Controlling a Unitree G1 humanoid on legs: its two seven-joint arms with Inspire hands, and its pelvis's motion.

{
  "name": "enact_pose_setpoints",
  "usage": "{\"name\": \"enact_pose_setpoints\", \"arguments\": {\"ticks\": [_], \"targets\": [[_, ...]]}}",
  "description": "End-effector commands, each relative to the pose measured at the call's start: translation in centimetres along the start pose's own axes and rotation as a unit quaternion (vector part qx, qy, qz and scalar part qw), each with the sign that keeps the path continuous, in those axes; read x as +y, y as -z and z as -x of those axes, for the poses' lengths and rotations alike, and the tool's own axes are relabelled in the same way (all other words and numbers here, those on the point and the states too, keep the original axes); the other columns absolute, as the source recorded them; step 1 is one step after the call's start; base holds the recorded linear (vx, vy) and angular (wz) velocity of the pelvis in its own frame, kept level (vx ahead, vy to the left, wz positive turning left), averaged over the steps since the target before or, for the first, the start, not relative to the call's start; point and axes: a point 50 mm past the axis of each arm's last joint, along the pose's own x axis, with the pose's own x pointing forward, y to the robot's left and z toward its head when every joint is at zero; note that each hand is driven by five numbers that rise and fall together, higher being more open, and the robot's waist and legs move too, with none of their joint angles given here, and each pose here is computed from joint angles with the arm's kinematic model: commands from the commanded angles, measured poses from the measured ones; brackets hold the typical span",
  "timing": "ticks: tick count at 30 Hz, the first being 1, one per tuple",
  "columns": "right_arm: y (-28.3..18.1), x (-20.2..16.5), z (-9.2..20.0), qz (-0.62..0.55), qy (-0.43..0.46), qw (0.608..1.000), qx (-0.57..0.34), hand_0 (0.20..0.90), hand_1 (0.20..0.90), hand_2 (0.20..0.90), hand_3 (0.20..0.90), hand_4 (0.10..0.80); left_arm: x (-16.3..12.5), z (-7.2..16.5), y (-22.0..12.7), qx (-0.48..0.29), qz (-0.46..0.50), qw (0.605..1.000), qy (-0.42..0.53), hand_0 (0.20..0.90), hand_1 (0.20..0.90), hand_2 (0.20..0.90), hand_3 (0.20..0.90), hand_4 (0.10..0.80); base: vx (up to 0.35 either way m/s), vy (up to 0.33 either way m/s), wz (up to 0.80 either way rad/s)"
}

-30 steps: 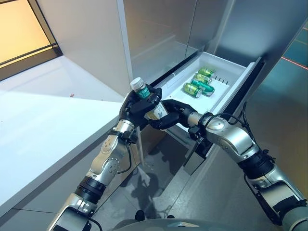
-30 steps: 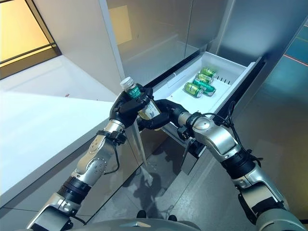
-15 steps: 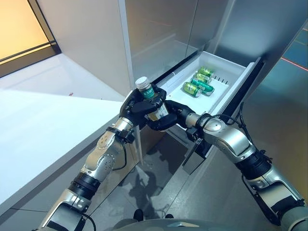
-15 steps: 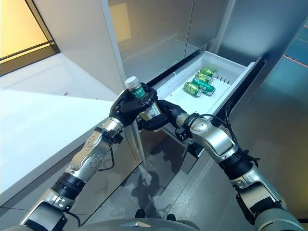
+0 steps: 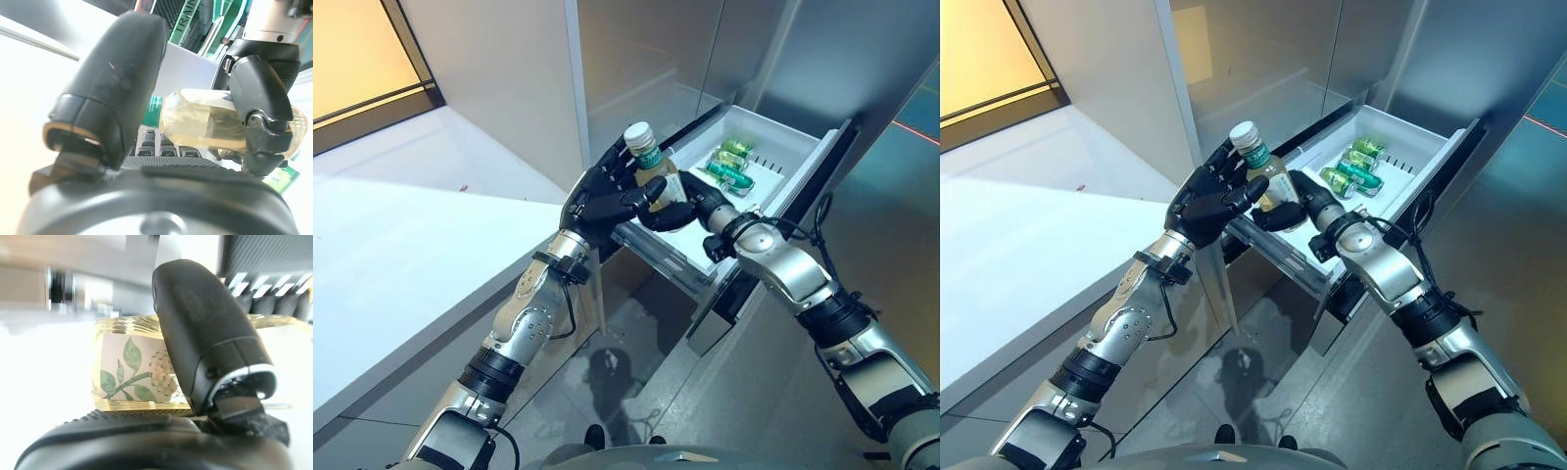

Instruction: Put drinks into fridge and close the fridge

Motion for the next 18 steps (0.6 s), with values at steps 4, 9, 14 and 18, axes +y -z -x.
{"name": "enact_pose_setpoints", "arguments": {"ticks": [4,9,14,18], "targets": [[-10.0,-13.6,1.4,0.120,0.341,0.917,-0.166,0.300,0.300,0.300,0.200,0.100,-8.6,-2.0,-3.9,-0.114,0.023,0.961,0.251,0.900,0.900,0.900,0.900,0.800,0.007,-0.002,0.03],[-10.6,-16.0,2.5,0.164,0.404,0.884,-0.172,0.300,0.300,0.300,0.200,0.100,-7.4,-1.2,-2.8,-0.078,0.048,0.970,0.223,0.900,0.900,0.900,0.900,0.800,0.026,-0.008,0.10],[-10.1,-18.0,3.4,0.166,0.447,0.865,-0.156,0.300,0.300,0.300,0.200,0.100,-5.7,0.3,-0.8,-0.021,0.082,0.977,0.198,0.900,0.900,0.900,0.900,0.800,0.024,-0.010,0.17],[-8.9,-19.2,3.7,0.189,0.464,0.856,-0.126,0.300,0.300,0.300,0.200,0.100,-5.1,1.7,0.9,0.034,0.147,0.967,0.206,0.900,0.900,0.900,0.900,0.800,0.036,-0.010,0.23]]}}
